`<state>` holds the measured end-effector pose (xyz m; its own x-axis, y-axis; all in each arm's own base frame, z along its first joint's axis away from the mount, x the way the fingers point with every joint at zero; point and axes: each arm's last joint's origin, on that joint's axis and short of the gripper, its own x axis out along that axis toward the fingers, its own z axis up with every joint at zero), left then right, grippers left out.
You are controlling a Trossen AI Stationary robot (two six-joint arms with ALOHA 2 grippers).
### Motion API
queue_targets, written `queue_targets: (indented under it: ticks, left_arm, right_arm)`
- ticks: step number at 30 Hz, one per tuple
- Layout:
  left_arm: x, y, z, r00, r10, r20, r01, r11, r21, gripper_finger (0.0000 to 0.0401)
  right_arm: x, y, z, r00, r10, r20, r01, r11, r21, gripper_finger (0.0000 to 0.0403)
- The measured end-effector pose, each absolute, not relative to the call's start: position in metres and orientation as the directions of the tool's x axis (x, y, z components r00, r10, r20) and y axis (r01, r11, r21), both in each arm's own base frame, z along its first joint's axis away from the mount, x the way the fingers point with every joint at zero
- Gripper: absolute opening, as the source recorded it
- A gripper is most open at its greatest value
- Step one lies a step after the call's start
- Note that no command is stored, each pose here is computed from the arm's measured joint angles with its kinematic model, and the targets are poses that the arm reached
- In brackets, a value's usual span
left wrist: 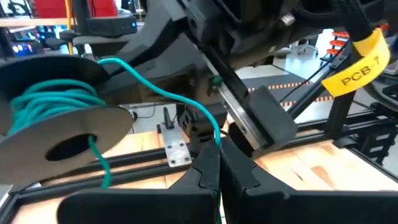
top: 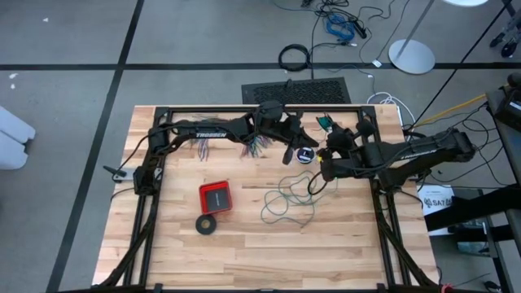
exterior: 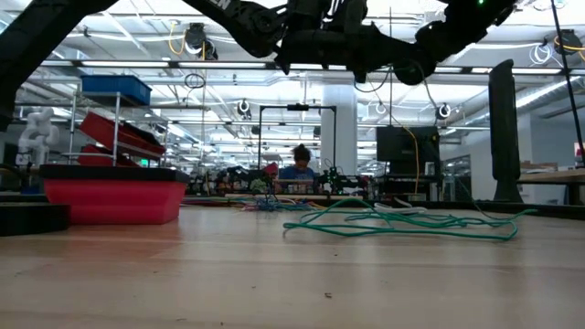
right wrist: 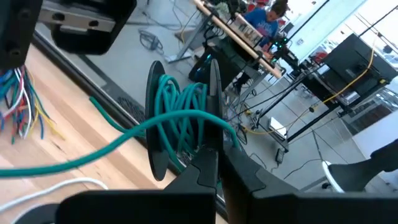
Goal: Coil cords
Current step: Coil the green wire onto the spool
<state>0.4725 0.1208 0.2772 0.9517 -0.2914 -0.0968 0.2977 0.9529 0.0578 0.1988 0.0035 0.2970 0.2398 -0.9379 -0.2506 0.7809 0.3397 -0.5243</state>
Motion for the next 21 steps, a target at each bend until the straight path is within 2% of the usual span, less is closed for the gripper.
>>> queue_targets:
  ticks: [5,16,21]
  left_arm:
    - [0.473,0.120,0.278,0.954,-0.285,-0.093,0.293,0.953,0.080,0.0000]
    - [0.454,0.130,0.309,0.957,-0.285,-0.060,0.290,0.951,0.107,0.0000]
    - [0.444,0.140,0.314,0.959,-0.263,-0.107,0.275,0.952,0.132,0.0000]
  right_arm:
    - [0.199,0.010,0.297,0.270,-0.931,-0.245,0.777,0.361,-0.516,0.0000]
    - [0.194,0.032,0.296,0.368,-0.896,-0.250,0.708,0.444,-0.549,0.0000]
    - [0.190,0.042,0.296,0.409,-0.877,-0.252,0.670,0.476,-0.569,0.0000]
